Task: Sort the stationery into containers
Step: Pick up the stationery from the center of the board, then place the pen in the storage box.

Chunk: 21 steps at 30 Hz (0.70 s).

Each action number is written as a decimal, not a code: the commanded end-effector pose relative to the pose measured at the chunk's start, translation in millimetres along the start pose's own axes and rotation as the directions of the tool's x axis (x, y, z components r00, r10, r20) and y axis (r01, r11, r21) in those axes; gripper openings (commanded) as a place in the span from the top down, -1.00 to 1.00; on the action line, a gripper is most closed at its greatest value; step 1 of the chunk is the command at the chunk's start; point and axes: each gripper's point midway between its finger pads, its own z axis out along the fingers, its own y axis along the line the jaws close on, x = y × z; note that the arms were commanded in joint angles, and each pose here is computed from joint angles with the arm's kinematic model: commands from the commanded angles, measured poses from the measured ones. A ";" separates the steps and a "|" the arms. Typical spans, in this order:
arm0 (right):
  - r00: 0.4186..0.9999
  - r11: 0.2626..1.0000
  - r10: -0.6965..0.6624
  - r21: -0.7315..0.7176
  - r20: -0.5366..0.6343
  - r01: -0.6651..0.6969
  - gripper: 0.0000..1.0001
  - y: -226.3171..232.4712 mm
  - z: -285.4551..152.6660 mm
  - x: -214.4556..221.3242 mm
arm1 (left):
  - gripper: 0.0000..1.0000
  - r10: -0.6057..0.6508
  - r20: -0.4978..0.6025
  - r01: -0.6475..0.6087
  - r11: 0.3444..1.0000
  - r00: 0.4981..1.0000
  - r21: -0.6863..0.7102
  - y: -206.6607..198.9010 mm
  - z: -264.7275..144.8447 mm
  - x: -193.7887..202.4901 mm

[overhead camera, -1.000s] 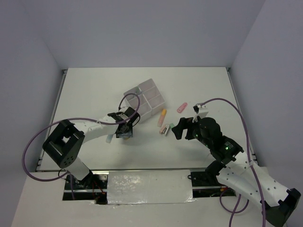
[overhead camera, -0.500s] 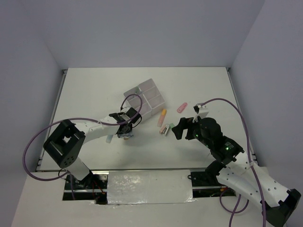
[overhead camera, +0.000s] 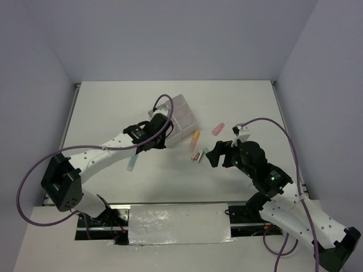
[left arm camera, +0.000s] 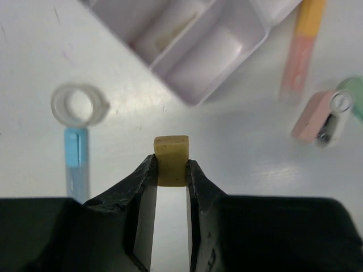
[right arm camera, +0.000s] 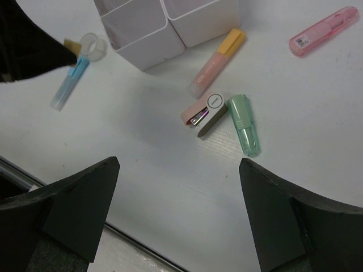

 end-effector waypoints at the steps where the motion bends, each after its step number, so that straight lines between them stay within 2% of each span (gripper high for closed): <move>1: 0.999 1.000 -0.008 -0.022 0.046 0.009 -0.89 4.1 -0.8 -10.6 | 1.00 0.136 0.142 -0.138 0.990 0.980 0.002 -8.7 -18.5 -55.0; 2: 0.999 1.000 -0.009 -0.021 0.047 0.010 -0.89 3.8 -0.7 -11.1 | 1.00 0.200 0.162 -0.201 0.979 0.966 -0.007 -9.3 -19.2 -64.7; 4: 0.999 1.000 -0.011 -0.027 0.046 0.012 -0.89 5.1 -1.0 -11.2 | 1.00 0.239 0.230 -0.238 0.971 0.943 -0.034 -13.9 -23.9 -92.9; 5: 0.999 1.000 -0.011 -0.028 0.045 0.012 -0.89 5.2 -1.4 -11.1 | 1.00 0.288 0.281 -0.285 0.957 0.916 -0.051 -16.3 -26.9 -111.0; 8: 0.999 0.999 -0.009 -0.034 0.053 0.011 -0.89 6.0 -3.9 -12.7 | 1.00 0.384 0.282 -0.367 0.923 0.879 -0.115 -12.7 -19.3 -132.4; 12: 0.998 0.999 -0.011 -0.041 0.061 0.014 -0.89 6.8 -4.5 -13.2 | 1.00 0.454 0.294 -0.443 0.890 0.841 -0.107 -18.6 -1.9 -149.0; 21: 0.999 0.999 -0.014 -0.042 0.052 0.016 -0.90 7.2 -2.4 -11.8 | 1.00 0.428 0.263 -0.414 0.904 0.865 -0.112 -0.6 34.4 -151.8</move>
